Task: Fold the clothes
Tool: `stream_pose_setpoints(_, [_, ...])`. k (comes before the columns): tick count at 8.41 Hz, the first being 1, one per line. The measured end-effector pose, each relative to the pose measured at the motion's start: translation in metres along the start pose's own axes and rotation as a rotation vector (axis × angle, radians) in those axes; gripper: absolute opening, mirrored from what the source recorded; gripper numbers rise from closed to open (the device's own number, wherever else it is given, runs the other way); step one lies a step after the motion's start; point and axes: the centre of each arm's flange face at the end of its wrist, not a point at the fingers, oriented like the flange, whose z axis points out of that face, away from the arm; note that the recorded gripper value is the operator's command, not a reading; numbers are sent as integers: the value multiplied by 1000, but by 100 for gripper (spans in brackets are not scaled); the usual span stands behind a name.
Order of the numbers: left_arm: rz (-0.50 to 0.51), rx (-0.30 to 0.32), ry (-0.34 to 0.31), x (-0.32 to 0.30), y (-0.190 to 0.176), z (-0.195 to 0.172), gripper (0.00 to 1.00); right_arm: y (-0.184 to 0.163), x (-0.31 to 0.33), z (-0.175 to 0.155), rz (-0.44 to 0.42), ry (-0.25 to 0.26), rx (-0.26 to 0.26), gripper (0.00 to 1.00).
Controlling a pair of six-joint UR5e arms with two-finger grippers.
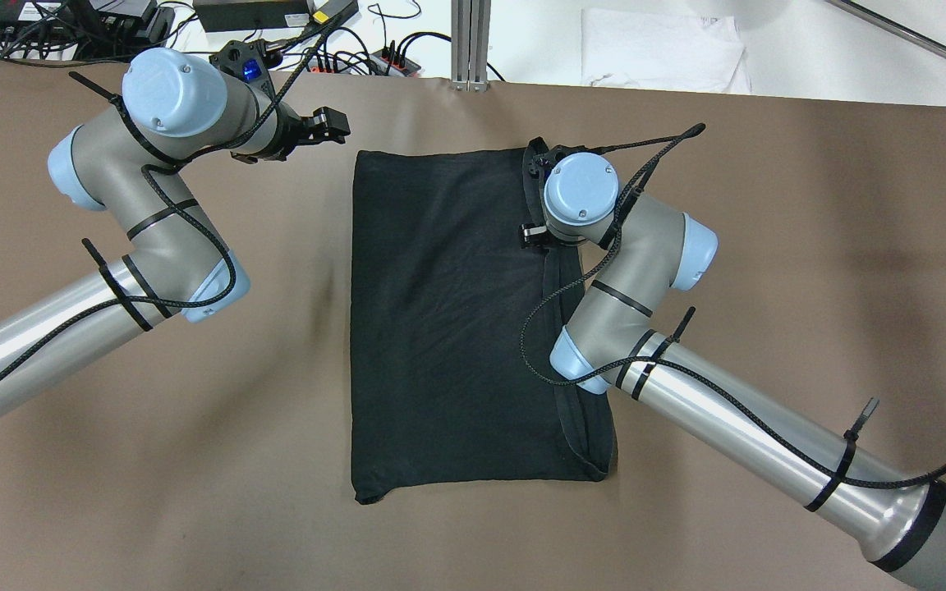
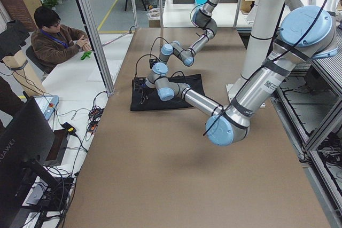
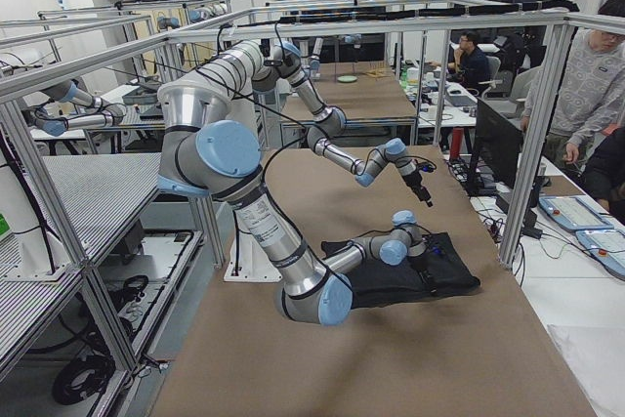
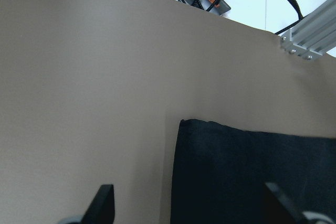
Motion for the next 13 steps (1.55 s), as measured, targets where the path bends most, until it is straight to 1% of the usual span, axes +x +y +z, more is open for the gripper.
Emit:
stream_pose_setpoints(2, [0,0,1,1,0,0,100,-3,11,3,-2,10,-2,94])
stream_pose_setpoints(5, [-1,1,4,3,0,-1,100,-6,44,12,-22,32,-7,94])
stream_pose_setpoints(6, [-2,2,4,3,0,-1,100,-10,55,10,-24,22,-10,94])
stream_pose_setpoints(8, [-2,2,4,4,0,-1,100,-20,67,-1,-16,-32,-33,94])
stream_pose_setpoints(9, [-2,2,4,4,0,-1,100,-22,69,-5,-16,-48,-39,94])
stream_pose_setpoints(10, [-1,2,5,4,0,-1,100,-23,66,-10,-15,-60,-42,94])
stream_pose_setpoints(13, [-1,1,7,5,-1,-2,100,-9,43,-11,-3,-81,-50,94])
